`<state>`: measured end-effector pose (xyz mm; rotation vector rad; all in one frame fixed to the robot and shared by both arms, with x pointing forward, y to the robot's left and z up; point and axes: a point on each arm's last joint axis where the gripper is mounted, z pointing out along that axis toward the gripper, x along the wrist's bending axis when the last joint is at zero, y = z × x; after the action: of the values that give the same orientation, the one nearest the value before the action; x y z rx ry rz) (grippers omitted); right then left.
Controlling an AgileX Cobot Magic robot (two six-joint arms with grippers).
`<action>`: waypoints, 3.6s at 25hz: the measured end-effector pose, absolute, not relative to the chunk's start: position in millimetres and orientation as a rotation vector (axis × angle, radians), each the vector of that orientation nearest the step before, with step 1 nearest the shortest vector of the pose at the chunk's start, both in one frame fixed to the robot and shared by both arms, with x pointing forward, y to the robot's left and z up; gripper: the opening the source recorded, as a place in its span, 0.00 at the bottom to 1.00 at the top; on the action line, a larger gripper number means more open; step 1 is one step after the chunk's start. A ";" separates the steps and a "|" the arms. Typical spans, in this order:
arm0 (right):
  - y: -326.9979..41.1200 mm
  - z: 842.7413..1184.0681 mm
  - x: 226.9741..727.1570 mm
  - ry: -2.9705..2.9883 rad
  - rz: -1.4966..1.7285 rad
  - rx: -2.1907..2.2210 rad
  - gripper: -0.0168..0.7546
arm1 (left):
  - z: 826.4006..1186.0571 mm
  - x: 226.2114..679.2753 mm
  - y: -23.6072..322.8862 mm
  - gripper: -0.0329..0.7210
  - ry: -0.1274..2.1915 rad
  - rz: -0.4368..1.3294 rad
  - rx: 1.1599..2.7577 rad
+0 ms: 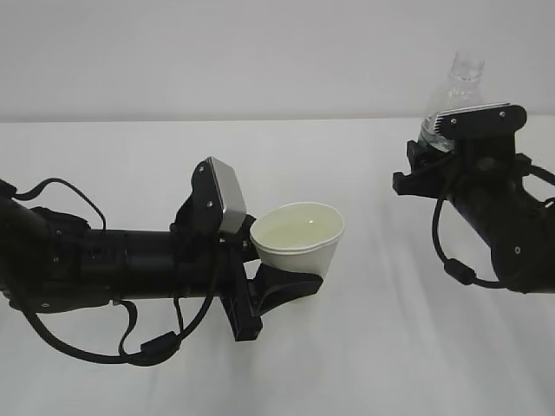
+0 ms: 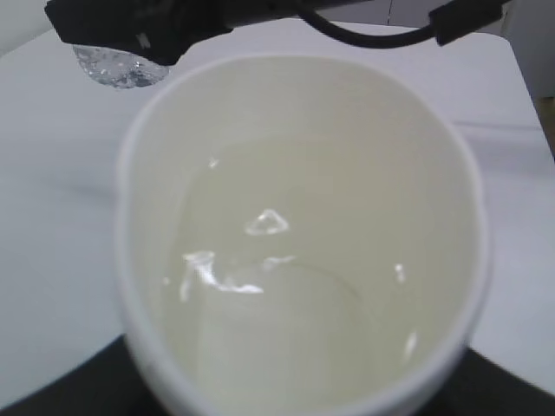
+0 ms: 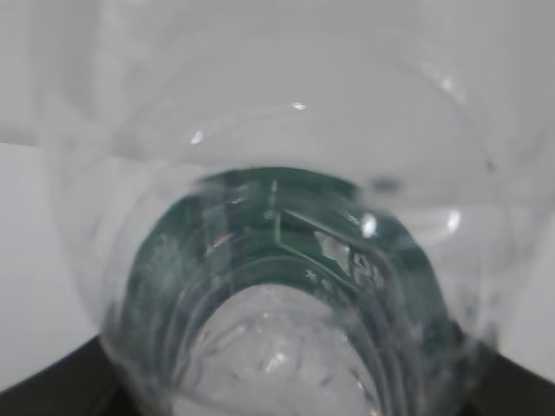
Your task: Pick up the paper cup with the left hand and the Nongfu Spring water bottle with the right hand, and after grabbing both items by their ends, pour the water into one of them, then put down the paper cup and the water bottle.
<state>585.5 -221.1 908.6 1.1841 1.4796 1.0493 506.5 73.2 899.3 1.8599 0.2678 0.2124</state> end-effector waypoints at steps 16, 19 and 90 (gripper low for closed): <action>-222.3 863.0 586.9 1.452 1.060 1.227 0.60 | 899.3 506.5 73.2 0.56 0.268 0.212 1.860; -222.6 855.5 586.1 1.457 1.062 1.257 0.60 | 899.3 506.5 73.2 0.56 0.268 0.212 1.860; -244.2 844.2 595.7 1.438 1.047 1.266 0.80 | 899.4 506.5 73.2 0.56 0.268 0.212 1.858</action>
<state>595.7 -244.2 844.2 1.2657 1.4383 1.0473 506.5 73.2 899.4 1.8581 0.2679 0.2123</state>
